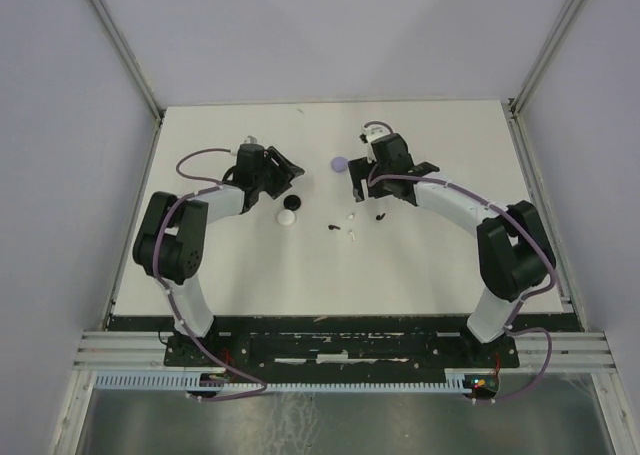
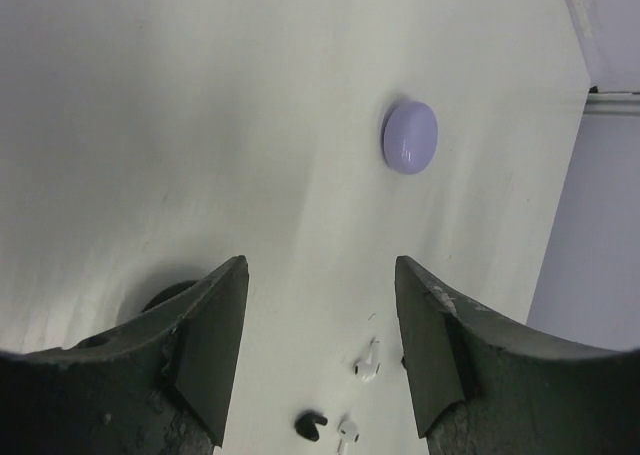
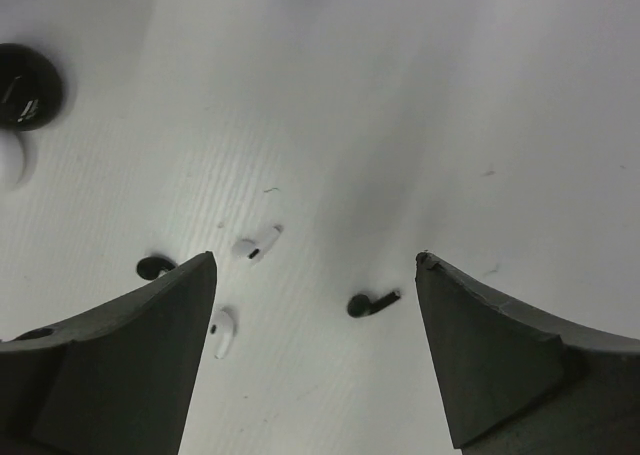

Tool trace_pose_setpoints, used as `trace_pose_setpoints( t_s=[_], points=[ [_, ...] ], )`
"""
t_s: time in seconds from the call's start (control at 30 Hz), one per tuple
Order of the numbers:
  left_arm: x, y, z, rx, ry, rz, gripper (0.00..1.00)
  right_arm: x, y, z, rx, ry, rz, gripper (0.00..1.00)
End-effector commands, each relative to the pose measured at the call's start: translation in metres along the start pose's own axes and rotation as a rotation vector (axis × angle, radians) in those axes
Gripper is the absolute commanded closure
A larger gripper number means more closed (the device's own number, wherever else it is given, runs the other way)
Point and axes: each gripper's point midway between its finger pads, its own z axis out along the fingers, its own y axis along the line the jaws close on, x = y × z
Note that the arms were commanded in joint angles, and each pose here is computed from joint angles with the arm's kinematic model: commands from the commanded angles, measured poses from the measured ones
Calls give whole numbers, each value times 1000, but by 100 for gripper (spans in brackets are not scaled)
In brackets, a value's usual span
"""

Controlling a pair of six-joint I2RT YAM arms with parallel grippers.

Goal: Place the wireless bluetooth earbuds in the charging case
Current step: Adjust the charging case at the center of the board.

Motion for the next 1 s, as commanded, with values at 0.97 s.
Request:
trace_pose_setpoints(
  t_s=[0.97],
  points=[
    [-59, 40, -125, -41, -339, -28, 36, -7, 186, 55, -200, 53, -106, 17]
  ],
)
